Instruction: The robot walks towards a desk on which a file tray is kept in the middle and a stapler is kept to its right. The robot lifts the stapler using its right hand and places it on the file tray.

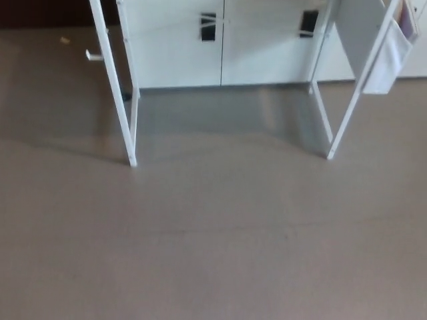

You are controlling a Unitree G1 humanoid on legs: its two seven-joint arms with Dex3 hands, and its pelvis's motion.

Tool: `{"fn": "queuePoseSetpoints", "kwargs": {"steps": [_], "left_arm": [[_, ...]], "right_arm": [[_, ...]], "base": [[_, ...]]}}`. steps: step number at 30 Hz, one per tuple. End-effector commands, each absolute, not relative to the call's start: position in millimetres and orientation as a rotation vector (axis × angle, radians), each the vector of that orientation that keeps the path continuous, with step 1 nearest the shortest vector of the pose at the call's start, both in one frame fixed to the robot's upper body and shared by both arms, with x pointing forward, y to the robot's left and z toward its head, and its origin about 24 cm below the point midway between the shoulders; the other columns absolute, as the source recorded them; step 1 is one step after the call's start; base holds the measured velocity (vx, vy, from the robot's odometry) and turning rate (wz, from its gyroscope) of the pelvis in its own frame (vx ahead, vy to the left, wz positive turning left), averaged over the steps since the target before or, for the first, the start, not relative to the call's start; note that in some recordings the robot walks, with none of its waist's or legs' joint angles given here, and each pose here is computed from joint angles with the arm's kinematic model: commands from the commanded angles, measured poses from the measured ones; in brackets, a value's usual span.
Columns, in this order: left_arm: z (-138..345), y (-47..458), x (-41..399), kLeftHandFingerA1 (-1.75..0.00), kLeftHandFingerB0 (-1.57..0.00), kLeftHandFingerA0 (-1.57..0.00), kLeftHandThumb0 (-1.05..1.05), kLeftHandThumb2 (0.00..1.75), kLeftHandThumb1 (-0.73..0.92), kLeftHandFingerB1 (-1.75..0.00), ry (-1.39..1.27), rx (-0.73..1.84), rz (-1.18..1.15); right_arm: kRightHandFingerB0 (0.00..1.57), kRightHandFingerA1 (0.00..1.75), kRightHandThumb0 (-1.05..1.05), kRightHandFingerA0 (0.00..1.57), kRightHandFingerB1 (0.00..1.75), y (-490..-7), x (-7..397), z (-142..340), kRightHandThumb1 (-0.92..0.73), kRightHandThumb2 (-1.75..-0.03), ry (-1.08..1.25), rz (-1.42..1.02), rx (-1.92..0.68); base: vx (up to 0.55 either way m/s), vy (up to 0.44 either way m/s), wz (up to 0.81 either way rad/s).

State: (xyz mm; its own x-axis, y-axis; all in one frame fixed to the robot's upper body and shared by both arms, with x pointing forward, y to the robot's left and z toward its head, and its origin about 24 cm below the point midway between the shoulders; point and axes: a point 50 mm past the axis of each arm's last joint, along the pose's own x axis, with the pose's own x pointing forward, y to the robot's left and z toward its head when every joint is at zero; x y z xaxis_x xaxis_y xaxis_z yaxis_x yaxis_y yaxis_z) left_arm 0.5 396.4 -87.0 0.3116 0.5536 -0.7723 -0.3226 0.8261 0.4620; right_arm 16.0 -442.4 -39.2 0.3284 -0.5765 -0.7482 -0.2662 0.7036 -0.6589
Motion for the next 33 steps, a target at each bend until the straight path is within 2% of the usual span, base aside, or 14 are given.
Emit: {"fn": "queuePoseSetpoints", "kwargs": {"steps": [1,2,3,4,5,6,7,8,9,10,11,12,13,33], "left_arm": [[-86.1,398.6,-0.7,-0.45,-0.89,-0.82,-0.94,0.71,0.25,-0.45,1.115,0.261,0.582],[-86.2,398.7,-0.4,-0.45,-0.89,-0.82,-0.94,0.71,0.25,-0.45,1.116,0.261,0.582],[-86.3,398.8,-0.2,-0.47,-0.84,-0.84,-0.86,0.54,0.38,-0.44,1.12,0.264,0.584],[-86.0,399.1,0.0,-0.5,-0.78,-0.76,-0.81,0.72,0.29,-0.48,1.12,0.271,0.583],[-85.4,399.1,-0.1,-0.5,-0.78,-0.76,-0.81,0.72,0.29,-0.48,1.113,0.271,0.579],[-85.6,399.2,0.2,-0.46,-0.83,-0.83,-0.82,0.54,0.39,-0.43,1.117,0.277,0.58],[-85.8,398.9,0.1,-0.51,-0.79,-0.76,-0.81,0.72,0.28,-0.48,1.112,0.265,0.583],[-85.9,398.7,0.1,-0.51,-0.79,-0.76,-0.81,0.72,0.28,-0.48,1.109,0.259,0.584],[-85.5,398.5,0.5,-0.46,-0.77,-0.77,-0.74,0.54,0.4,-0.43,1.102,0.264,0.578],[-85.5,398.7,0.5,-0.5,-0.79,-0.76,-0.81,0.72,0.29,-0.48,1.104,0.265,0.578],[-85.6,398.9,0.5,-0.5,-0.79,-0.76,-0.81,0.72,0.29,-0.48,1.108,0.265,0.579],[-85.5,398.6,0.4,-0.47,-0.78,-0.77,-0.75,0.54,0.39,-0.43,1.099,0.259,0.581],[-85.0,398.6,0.9,-0.55,-0.67,-0.71,-0.76,0.73,0.31,-0.48,1.091,0.254,0.58],[-85.0,398.0,-0.3,-0.54,-0.67,-0.72,-0.78,0.74,0.31,-0.48,1.1,0.269,0.57]], "right_arm": [[0.13,0.32,-0.74,0.09,0.26,-447.0,22.1,-33.6,-0.75,-0.62,1.241,-0.243,-0.831],[0.13,0.32,-0.74,0.09,0.26,-447.0,22.1,-33.6,-0.75,-0.62,1.241,-0.243,-0.831],[0.13,0.32,-0.74,0.09,0.26,-447.0,22.1,-33.6,-0.75,-0.62,1.241,-0.243,-0.831],[0.13,0.32,-0.74,0.09,0.26,-447.0,22.1,-33.6,-0.75,-0.62,1.241,-0.243,-0.831],[0.13,0.32,-0.74,0.09,0.26,-447.0,22.1,-33.5,-0.75,-0.62,1.241,-0.243,-0.831],[0.13,0.32,-0.74,0.09,0.26,-447.0,22.1,-33.6,-0.75,-0.62,1.241,-0.243,-0.831],[0.13,0.32,-0.74,0.09,0.26,-447.0,22.2,-33.6,-0.75,-0.62,1.241,-0.243,-0.83],[0.13,0.32,-0.74,0.09,0.26,-447.0,22.2,-33.5,-0.75,-0.62,1.241,-0.243,-0.83],[0.13,0.32,-0.74,0.09,0.26,-447.0,21.9,-33.6,-0.75,-0.62,1.241,-0.244,-0.829],[0.13,0.32,-0.74,0.09,0.26,-447.0,21.8,-33.6,-0.75,-0.62,1.241,-0.244,-0.829],[0.13,0.32,-0.74,0.09,0.26,-447.0,21.8,-33.6,-0.75,-0.62,1.241,-0.244,-0.829],[0.13,0.32,-0.74,0.09,0.26,-447.0,21.8,-33.6,-0.75,-0.62,1.241,-0.244,-0.829],[0.13,0.32,-0.74,0.09,0.26,-446.9,21.7,-33.7,-0.75,-0.62,1.241,-0.244,-0.828],[0.13,0.32,-0.74,0.09,0.26,-447.2,22.1,-33.4,-0.75,-0.62,1.242,-0.241,-0.832]], "base": [[0.38,-0.051,0.16],[0.43,-0.086,0.18],[0.43,-0.118,0.17],[0.49,-0.168,0.24],[0.59,-0.203,0.32],[0.61,-0.228,-0.83],[0.65,0.214,0.4],[0.65,0.198,0.6],[0.65,0.187,0.31],[0.65,0.192,0.09],[0.64,0.196,-0.02],[0.37,-0.085,-0.07],[0.39,-0.077,-0.09],[0.44,0.032,-0.13]]}}
